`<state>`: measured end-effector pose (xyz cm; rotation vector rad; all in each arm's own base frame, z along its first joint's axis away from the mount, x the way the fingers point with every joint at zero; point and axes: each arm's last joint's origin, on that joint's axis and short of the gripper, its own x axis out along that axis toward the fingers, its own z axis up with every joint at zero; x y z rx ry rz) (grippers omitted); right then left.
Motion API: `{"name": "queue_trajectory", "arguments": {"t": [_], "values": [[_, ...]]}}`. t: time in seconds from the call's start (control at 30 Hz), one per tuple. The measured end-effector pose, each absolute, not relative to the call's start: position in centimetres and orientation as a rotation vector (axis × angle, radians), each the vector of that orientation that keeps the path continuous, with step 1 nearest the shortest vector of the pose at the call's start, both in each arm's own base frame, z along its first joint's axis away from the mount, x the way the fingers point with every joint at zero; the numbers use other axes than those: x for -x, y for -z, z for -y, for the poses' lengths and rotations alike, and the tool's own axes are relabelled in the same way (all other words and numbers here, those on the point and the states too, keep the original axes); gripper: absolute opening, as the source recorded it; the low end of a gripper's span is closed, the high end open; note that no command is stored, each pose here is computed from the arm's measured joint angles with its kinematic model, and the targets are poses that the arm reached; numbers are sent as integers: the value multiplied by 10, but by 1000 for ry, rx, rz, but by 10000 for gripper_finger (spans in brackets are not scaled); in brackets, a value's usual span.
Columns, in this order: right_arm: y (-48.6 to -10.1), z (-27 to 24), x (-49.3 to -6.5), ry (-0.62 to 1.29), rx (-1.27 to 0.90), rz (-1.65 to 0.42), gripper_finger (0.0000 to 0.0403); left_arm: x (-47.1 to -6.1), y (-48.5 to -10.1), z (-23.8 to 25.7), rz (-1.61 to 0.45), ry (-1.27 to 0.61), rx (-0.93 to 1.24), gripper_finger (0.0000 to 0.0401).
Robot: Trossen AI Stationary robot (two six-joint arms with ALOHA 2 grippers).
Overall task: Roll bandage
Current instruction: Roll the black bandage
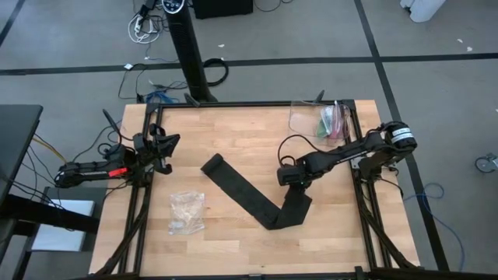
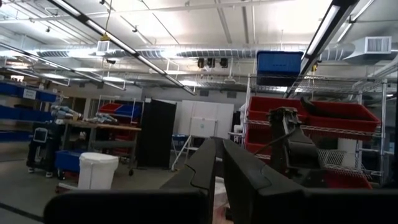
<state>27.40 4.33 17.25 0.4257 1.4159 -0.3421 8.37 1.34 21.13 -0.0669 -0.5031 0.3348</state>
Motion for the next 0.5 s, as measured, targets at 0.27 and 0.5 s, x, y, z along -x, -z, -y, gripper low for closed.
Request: {"name": "queue_trajectory", "arguments": {"t": [0.27,0.5], "values": [[-155,-34,-271,264,-482,-1403,119,-84,-211,-13,504,-335,67,37],[-149,-33,-266,270,-477,-1418,122,-84,-211,-13,504,-335,67,37]]}}
